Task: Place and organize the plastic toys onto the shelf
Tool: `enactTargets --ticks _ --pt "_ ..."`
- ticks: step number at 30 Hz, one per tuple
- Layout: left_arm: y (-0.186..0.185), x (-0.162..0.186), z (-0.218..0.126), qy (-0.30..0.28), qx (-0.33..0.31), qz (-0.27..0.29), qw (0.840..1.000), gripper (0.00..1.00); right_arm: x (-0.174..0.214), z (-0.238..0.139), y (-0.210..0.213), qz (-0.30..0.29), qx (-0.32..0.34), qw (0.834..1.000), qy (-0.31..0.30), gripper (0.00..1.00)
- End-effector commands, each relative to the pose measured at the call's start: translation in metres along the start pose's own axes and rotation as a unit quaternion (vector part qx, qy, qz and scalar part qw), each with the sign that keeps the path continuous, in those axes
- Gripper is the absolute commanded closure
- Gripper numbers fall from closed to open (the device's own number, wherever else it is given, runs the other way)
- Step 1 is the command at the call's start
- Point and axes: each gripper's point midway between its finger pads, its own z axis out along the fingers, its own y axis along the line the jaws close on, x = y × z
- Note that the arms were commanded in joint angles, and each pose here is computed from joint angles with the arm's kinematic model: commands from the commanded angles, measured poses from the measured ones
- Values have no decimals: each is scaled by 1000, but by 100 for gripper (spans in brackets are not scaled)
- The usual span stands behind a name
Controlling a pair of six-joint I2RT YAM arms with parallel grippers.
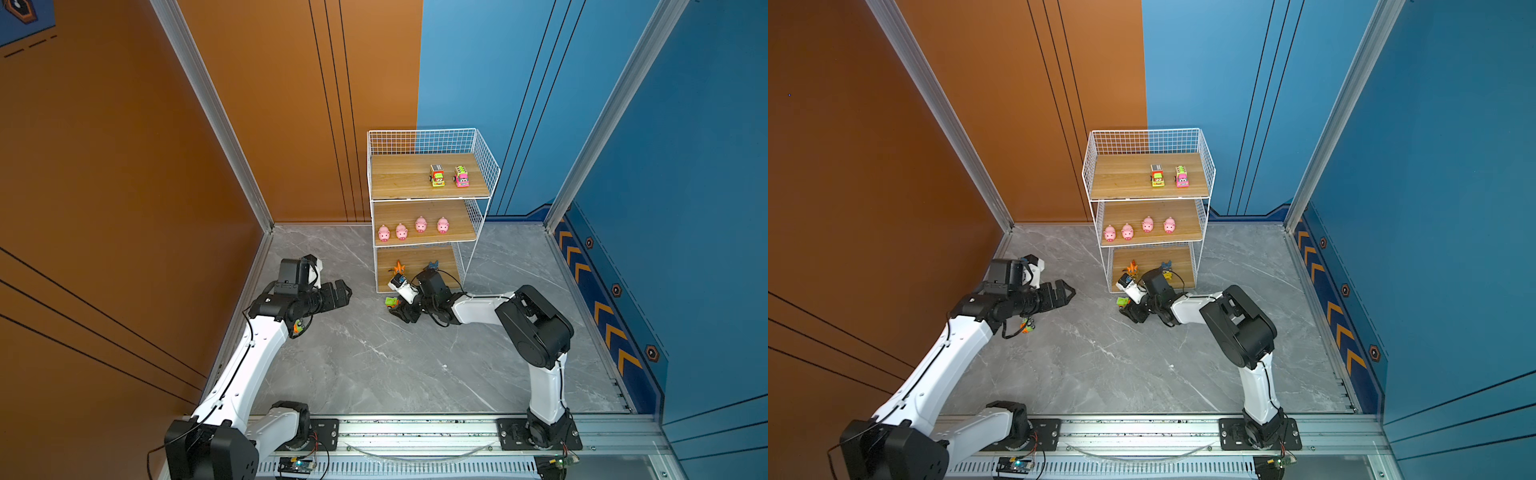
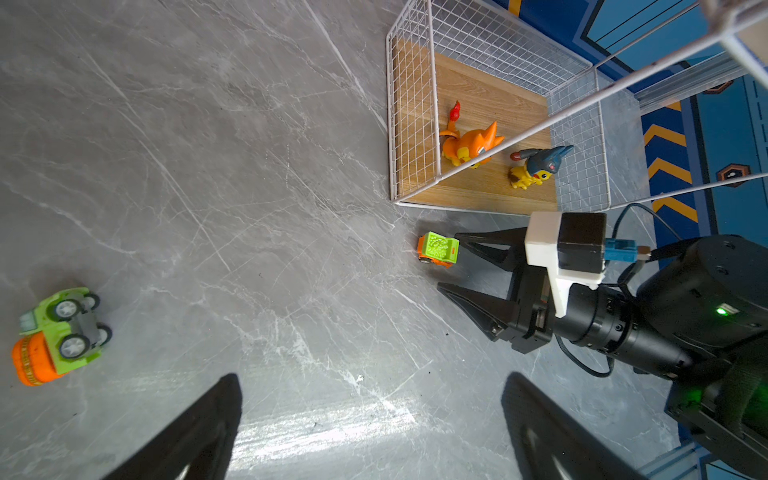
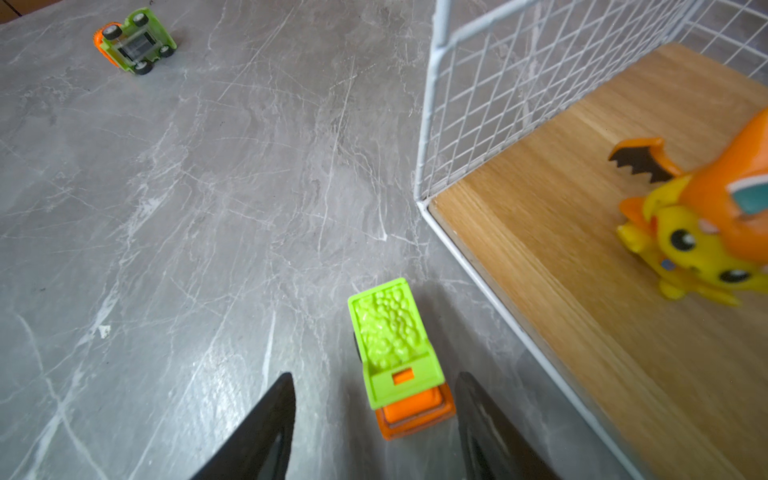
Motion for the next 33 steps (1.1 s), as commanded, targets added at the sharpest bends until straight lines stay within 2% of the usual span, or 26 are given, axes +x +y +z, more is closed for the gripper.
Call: enactTargets --ticks 1,4,10,16,26,33 --pt "0 0 1 1 8 3 1000 1 9 7 5 6 -10 1000 20 43" --pt "0 0 1 1 8 3 1000 1 10 8 5 1 -1 1000 24 50" --pt "1 1 1 1 7 3 1000 1 11 8 -2 -5 30 999 23 50" --pt "1 1 0 -1 7 3 1000 1 6 9 -14 15 63 998 11 50" --pt "0 0 0 -1 8 3 1000 1 -3 21 7 10 44 999 2 51" --pt "0 1 1 1 8 2 1000 1 -6 25 6 9 61 998 -2 54"
